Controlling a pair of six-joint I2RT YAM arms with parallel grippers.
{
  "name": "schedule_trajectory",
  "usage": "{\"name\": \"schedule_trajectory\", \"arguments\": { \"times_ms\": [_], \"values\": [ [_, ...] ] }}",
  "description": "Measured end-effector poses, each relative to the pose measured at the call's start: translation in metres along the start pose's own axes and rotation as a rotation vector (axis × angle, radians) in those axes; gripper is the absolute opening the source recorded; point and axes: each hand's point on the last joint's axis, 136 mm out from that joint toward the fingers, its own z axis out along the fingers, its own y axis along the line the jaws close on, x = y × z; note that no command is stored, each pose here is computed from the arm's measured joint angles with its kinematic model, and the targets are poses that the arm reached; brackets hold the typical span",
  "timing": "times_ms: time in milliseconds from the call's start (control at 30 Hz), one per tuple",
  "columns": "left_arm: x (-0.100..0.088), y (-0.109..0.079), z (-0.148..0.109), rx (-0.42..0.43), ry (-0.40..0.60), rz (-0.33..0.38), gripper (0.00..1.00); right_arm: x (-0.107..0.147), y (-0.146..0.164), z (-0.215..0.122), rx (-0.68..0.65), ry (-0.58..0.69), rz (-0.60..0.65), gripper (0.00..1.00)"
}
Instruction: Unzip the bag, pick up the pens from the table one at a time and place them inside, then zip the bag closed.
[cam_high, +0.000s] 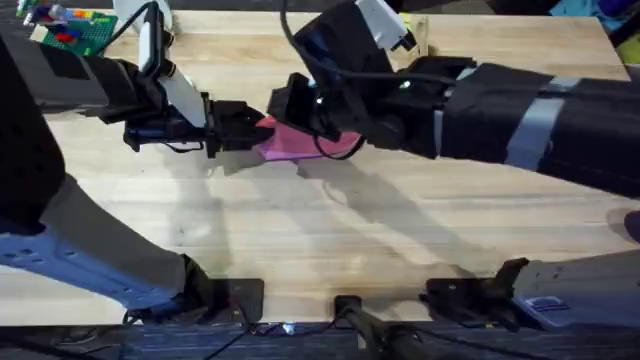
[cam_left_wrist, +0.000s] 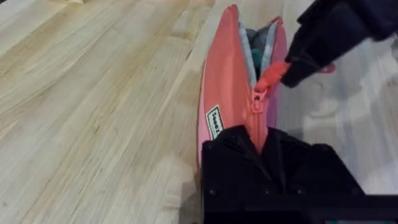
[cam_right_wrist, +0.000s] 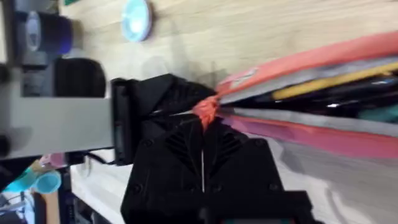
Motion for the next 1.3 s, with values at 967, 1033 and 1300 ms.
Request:
{"name": "schedule_trajectory", "arguments": {
  "times_ms": [967, 1033, 1300],
  "values": [
    [-0.001, -0.001, 0.001, 0.004, 0.000, 0.003, 0.043, -0.094, -0.169, -0.043, 0.248, 0.080, 0.261, 0.030],
    [-0.001, -0.001, 0.002, 0.007, -0.003, 0.000, 0.043, -0.099, -0.176, -0.046, 0.252, 0.074, 0.260, 0.030],
    [-0.003, -0.005, 0.007, 0.025, -0.005, 0.002, 0.042, -0.113, -0.194, -0.058, 0.236, 0.068, 0.283, 0.030]
  ]
}}
